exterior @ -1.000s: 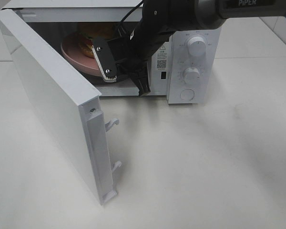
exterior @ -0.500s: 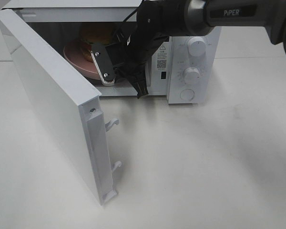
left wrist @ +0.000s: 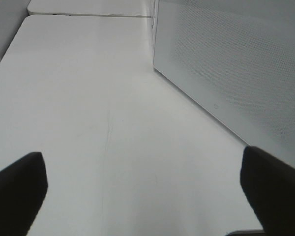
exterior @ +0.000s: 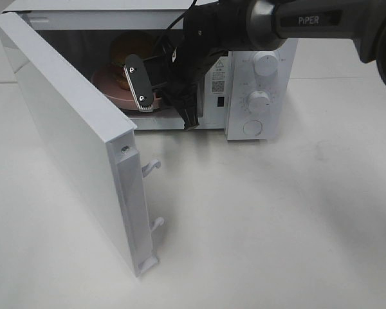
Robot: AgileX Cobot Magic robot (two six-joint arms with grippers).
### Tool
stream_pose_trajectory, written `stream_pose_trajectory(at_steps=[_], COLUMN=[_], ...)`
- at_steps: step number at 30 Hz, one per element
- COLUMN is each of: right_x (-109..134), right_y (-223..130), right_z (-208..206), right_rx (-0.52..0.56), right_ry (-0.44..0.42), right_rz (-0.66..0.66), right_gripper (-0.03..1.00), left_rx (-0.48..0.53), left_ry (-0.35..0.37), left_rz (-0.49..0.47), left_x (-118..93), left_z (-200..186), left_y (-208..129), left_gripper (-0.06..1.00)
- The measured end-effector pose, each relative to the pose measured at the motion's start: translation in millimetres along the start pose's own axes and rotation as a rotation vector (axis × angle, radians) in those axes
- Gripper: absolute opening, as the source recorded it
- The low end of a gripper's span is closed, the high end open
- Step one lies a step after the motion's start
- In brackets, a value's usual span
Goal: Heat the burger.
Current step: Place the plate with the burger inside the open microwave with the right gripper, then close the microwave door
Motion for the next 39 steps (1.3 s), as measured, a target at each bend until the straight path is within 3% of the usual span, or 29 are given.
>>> stream_pose_trajectory(at_steps=[5, 20, 29, 33, 39], right_x=[-0.4, -2.7, 9.1, 4.8, 11.1], right_y=[-0.2, -3.2, -4.2, -4.0, -3.4], right_z=[0.0, 0.1, 1.2, -13.4, -23.0], right_rx=[0.002, 0.026, 0.033, 0.03, 0.023], right_ry=[-0.003, -0.025, -0.024, -0.062, -0.051], right_rz=[0.006, 0.053, 0.039, 0.042, 0.068], right_gripper=[0.41, 0.53, 0.58, 0.65, 0.73], left_rx=[0.0, 0.0, 0.0, 0.0, 0.0], left_ry=[0.0, 0.0, 0.0, 0.0, 0.0], left_rz=[0.0, 0.0, 0.0, 0.0, 0.0], left_x=[0.0, 0.0, 0.0, 0.0, 0.0], left_z=[0.0, 0.0, 0.0, 0.0, 0.0], left_y=[0.0, 0.0, 0.0, 0.0, 0.0], left_gripper=[0.99, 0.99, 0.99, 0.99, 0.99])
Point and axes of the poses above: a point on each arm's last joint axis where the gripper is mounted, z pointing out along that axis toward the gripper, x along the wrist's bending axis when the last joint is at zero, y = z × x, the point moved 3 cm from there along z, pointing out along that axis toward the gripper, and after that the axes turned 9 degrees about -z, right-handed, at the moved point
